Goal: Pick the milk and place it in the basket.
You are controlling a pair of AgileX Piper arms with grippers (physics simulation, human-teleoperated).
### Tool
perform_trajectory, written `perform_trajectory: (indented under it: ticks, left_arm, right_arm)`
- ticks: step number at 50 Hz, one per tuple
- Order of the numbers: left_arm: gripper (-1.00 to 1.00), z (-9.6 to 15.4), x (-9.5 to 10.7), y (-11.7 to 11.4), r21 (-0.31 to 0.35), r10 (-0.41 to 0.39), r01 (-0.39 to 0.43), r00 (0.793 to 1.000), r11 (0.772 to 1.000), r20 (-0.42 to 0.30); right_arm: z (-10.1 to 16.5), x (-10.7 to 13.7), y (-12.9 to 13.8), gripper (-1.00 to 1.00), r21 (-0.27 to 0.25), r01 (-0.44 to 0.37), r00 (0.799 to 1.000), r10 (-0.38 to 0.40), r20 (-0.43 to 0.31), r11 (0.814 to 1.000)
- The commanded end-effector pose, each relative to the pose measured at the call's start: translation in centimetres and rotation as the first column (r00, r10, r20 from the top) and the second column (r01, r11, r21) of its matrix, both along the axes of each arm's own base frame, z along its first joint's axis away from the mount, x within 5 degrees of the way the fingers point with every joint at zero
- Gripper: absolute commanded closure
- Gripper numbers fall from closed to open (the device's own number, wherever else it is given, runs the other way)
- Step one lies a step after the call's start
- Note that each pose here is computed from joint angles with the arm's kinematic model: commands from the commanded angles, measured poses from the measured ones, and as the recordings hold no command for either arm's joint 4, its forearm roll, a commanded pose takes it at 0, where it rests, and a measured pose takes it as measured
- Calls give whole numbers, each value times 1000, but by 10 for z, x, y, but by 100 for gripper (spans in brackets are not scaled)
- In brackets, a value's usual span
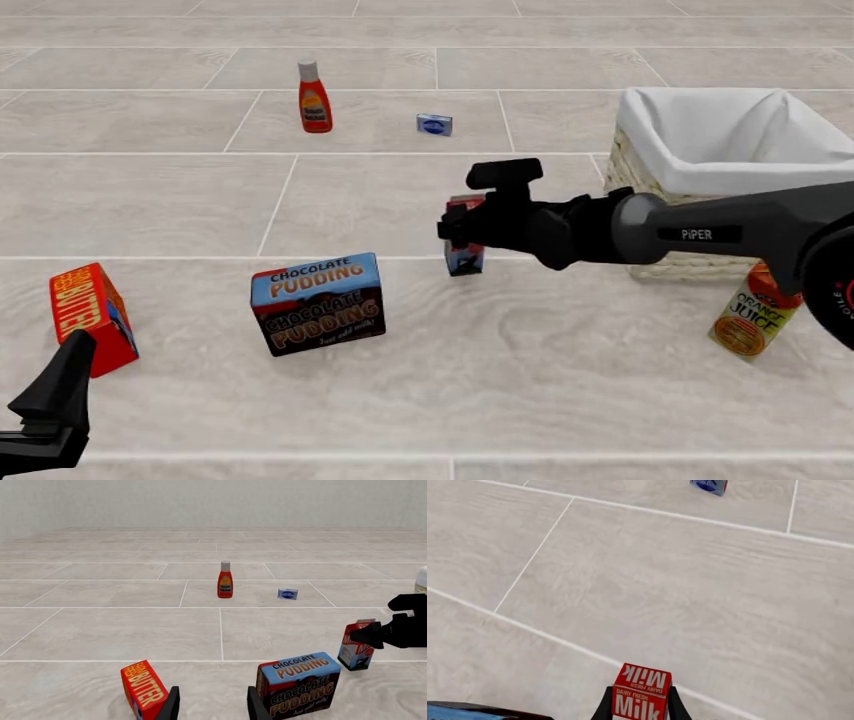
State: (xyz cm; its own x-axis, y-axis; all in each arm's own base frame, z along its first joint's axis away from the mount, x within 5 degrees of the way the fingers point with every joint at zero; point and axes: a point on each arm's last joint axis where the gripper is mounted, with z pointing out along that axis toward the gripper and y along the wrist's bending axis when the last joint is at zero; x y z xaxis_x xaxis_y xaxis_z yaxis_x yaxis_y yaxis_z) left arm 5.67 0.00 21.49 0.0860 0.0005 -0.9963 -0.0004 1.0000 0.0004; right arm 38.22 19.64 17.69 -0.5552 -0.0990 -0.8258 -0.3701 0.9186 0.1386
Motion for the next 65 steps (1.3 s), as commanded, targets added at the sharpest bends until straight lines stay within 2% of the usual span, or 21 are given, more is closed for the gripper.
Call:
perform_trajectory:
  ticks: [1,15,24,32,36,40,52,54,62,65]
  left_arm:
    - [-100,0,0,0,0,0,0,1000,1000,0]
    - [-100,0,0,0,0,0,0,1000,1000,0]
    - [-100,0,0,0,0,0,0,1000,1000,0]
    - [-100,0,0,0,0,0,0,1000,1000,0]
    - [-100,0,0,0,0,0,0,1000,1000,0]
    - [-100,0,0,0,0,0,0,1000,1000,0]
    - [-100,0,0,0,0,0,0,1000,1000,0]
    - [-100,0,0,0,0,0,0,1000,1000,0]
    - [-100,0,0,0,0,0,0,1000,1000,0]
    - [-100,0,0,0,0,0,0,1000,1000,0]
  right_arm:
    - [51,-17,-8,100,34,-15,994,11,112,999]
    - [124,-51,-30,100,55,-29,969,14,246,998]
    - [184,-54,-50,100,42,3,948,-16,317,999]
    - [216,-56,-68,100,41,41,935,-53,350,998]
    - [225,-54,-77,100,39,64,931,-73,356,997]
    - [233,-56,-83,100,58,83,928,-98,358,995]
    - [252,-60,-129,100,56,205,898,-210,387,977]
    - [253,-60,-145,100,48,251,888,-249,387,967]
    - [254,-63,-175,100,36,337,863,-324,387,941]
    - [251,-64,-190,100,27,380,850,-360,384,925]
